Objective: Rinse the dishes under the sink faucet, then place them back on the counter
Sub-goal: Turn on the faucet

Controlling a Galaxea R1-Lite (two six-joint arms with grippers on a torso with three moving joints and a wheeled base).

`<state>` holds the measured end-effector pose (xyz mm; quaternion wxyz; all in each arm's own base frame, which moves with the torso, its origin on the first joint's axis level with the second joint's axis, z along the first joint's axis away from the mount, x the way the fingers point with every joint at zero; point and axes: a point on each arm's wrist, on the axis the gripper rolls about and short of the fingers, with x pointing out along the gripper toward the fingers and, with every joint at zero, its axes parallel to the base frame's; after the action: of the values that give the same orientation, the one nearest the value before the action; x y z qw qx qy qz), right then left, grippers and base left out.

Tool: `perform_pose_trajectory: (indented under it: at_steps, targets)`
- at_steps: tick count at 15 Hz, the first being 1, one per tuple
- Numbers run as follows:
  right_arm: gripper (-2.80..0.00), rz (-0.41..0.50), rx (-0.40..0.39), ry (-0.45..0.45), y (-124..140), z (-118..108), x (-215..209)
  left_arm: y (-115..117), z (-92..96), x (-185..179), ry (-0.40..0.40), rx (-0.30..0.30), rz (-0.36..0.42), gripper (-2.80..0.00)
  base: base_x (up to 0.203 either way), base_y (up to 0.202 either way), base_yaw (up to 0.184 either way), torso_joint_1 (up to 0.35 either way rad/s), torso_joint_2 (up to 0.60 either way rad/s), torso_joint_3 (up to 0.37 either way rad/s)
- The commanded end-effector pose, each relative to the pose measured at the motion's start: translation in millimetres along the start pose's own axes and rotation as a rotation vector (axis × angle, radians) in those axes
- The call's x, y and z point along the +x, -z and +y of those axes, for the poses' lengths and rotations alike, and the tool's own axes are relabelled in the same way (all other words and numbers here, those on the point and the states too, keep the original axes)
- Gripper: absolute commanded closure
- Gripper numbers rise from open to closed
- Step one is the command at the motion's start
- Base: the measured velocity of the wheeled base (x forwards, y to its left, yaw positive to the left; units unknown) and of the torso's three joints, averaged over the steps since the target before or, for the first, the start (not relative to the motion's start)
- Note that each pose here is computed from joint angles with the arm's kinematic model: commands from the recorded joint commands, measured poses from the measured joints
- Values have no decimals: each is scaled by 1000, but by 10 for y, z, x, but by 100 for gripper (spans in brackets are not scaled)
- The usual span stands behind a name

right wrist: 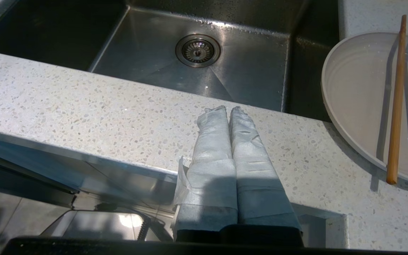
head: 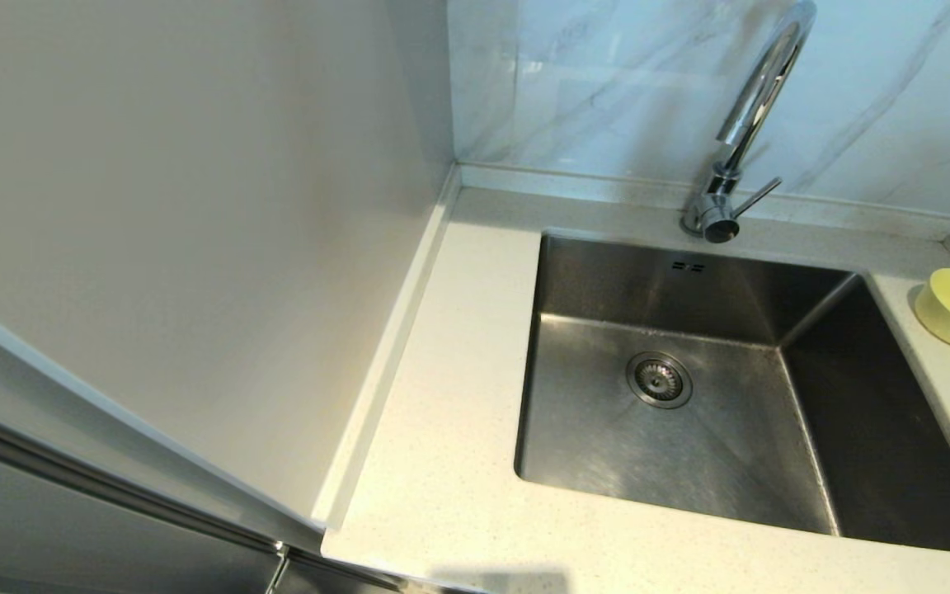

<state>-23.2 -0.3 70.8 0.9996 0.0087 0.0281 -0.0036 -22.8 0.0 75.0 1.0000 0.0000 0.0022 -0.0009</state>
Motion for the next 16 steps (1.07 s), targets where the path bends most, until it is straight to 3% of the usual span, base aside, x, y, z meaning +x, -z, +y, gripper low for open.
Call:
perform_pose_trajectory:
  at_steps: [1,12,14,16]
  targets:
    - [0,1,-1,-1,-1,0,1,0,0,0,0,0,0,0,0,0,0,0,0,0]
    - [0,-7,4,25,-19,-5,-6,0,0,0,0,0,0,0,0,0,0,0,0,0]
    - [0,-47,28,27,-295,-2,-57,0,0,0,0,0,0,0,0,0,0,0,0,0]
    - [0,-33,99,32,-767,6,-12,0,0,0,0,0,0,0,0,0,0,0,0,0]
